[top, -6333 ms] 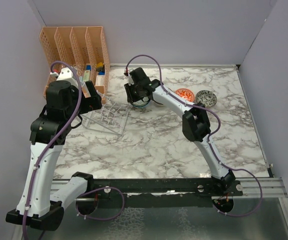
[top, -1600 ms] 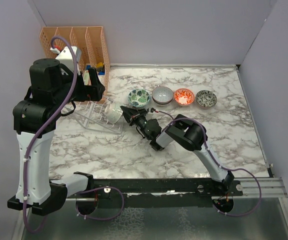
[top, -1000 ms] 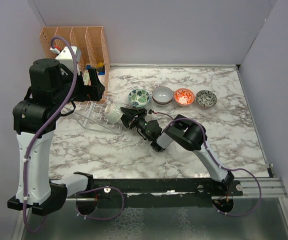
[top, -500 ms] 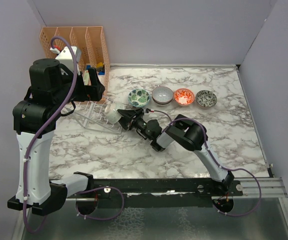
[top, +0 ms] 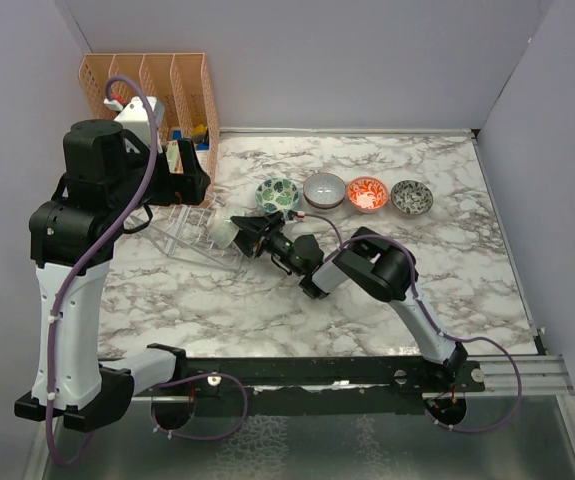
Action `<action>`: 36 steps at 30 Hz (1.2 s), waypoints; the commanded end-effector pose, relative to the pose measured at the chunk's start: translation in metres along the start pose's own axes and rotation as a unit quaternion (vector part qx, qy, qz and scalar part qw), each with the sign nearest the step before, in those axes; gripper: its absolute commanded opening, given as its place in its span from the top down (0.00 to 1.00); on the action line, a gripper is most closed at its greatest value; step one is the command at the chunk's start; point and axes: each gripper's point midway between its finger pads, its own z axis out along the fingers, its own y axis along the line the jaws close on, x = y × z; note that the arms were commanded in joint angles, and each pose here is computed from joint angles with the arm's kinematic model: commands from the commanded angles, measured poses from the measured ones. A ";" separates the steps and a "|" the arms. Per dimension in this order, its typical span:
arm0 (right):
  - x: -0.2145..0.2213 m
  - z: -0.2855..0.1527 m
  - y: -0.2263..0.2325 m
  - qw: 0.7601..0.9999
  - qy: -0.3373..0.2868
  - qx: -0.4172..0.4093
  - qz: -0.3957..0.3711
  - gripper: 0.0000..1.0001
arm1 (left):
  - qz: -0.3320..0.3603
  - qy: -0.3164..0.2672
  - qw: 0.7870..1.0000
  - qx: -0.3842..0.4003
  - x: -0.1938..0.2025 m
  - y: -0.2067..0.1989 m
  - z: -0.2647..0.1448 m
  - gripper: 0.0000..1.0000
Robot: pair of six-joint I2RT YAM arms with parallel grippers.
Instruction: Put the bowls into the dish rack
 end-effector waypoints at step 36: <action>0.026 -0.037 -0.020 0.996 0.079 0.029 -0.010 0.37 | 0.008 -0.009 1.000 0.005 0.003 -0.002 -0.007 0.01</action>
